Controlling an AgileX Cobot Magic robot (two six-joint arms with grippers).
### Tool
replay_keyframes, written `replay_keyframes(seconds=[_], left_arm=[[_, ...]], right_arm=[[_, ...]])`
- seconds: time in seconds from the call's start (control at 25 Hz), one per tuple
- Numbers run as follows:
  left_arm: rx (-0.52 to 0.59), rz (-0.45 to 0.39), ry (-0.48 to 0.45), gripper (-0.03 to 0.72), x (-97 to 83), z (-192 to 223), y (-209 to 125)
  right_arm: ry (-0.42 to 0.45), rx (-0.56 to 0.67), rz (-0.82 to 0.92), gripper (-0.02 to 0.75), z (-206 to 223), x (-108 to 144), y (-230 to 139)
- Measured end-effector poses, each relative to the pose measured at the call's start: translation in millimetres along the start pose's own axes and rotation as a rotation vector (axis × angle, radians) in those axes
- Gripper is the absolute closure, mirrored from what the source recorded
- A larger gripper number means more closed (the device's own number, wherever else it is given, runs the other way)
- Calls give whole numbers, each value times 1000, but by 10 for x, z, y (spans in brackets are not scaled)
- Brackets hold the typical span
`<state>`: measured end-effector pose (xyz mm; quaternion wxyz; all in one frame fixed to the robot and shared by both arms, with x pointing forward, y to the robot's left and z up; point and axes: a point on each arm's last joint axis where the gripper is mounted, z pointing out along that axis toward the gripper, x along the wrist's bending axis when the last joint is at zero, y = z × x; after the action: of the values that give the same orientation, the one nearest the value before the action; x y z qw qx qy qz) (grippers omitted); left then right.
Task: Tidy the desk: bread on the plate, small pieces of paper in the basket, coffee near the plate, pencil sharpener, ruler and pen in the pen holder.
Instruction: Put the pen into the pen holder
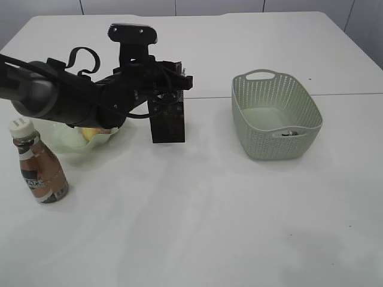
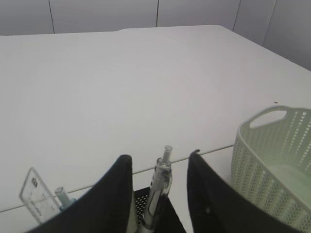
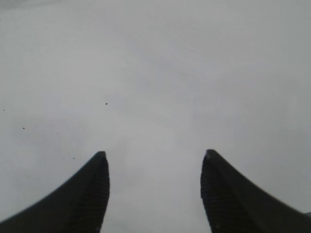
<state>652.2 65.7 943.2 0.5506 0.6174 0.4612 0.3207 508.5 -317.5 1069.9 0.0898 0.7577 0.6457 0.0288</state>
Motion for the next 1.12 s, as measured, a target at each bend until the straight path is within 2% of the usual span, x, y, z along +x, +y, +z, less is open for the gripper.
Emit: replay_keyframes(seconds=[0.12, 0.4, 0.52, 0.6, 0.84, 0.96, 1.12], left_arm=[[36, 29, -6, 399, -11, -26, 36], [176, 56, -61, 387, -96, -289, 434], [244, 58, -89, 351, -125, -457, 624], [291, 52, -94, 314, -84, -563, 735], [394, 33, -48, 288, 270, -836, 1017], [438, 66, -20, 288, 425, -1006, 1161], [566, 78, 80, 288, 596, -1188, 1304]], right_arm=[[0, 0, 0, 299, 0, 0, 0], [0, 0, 0, 299, 0, 0, 0], [0, 0, 0, 299, 0, 0, 0], [-1, 0, 0, 299, 0, -1, 0], [-1, 0, 0, 299, 0, -1, 0], [3, 0, 1, 299, 0, 3, 0], [10, 4, 4, 299, 0, 9, -3]])
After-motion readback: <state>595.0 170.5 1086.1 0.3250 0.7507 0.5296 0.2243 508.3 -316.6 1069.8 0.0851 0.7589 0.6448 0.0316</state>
